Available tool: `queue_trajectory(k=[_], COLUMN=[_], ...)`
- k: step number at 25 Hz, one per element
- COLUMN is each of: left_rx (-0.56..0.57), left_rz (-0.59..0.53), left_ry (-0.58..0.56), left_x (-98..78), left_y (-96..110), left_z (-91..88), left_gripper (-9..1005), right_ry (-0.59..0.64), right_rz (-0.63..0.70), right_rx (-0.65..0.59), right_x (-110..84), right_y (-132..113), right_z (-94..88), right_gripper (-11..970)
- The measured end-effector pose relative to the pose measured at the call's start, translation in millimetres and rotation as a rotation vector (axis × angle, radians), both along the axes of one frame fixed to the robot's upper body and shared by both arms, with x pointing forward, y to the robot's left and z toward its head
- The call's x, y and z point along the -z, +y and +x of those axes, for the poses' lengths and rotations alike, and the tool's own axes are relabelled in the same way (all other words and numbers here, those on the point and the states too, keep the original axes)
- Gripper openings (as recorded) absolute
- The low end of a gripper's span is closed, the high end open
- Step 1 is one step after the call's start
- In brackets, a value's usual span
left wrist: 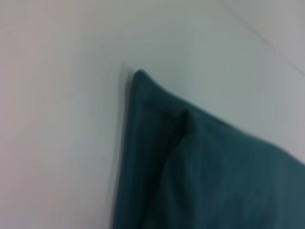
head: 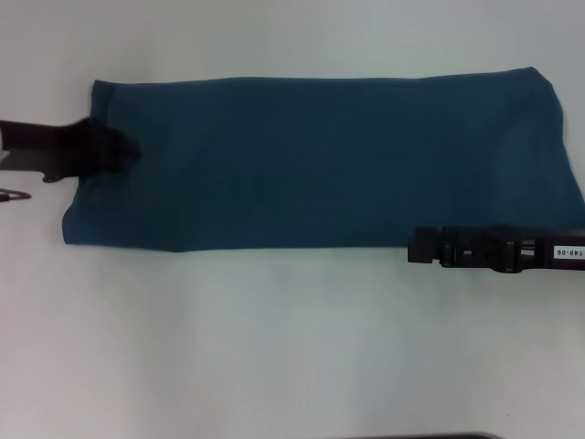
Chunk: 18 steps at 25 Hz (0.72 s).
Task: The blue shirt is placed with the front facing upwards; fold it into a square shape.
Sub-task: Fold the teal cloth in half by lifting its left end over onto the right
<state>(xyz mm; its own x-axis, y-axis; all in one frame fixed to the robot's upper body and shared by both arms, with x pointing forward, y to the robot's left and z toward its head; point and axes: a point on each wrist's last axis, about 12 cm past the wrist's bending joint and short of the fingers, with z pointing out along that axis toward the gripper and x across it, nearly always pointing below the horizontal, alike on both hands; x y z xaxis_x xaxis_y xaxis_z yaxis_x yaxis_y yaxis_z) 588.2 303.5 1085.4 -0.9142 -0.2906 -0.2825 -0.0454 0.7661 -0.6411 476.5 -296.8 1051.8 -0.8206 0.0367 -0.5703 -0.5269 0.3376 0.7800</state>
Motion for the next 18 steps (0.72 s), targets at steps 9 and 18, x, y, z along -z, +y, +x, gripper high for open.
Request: queue_trajectory(k=[9, 18], left_rx=[0.119, 0.14], left_rz=[0.076, 0.216], left_ry=[0.004, 0.02], left_x=[-30.2, -32.2], left_y=[24.2, 19.3], left_z=[1.9, 14.9], left_gripper=[396, 701], right_ry=[-0.003, -0.004], right_rz=[-0.002, -0.002], right_rx=[-0.002, -0.002], right_x=[-0.8, -0.9], right_y=[-0.1, 0.1], right_z=[1.2, 1.7], right_gripper=[913, 914])
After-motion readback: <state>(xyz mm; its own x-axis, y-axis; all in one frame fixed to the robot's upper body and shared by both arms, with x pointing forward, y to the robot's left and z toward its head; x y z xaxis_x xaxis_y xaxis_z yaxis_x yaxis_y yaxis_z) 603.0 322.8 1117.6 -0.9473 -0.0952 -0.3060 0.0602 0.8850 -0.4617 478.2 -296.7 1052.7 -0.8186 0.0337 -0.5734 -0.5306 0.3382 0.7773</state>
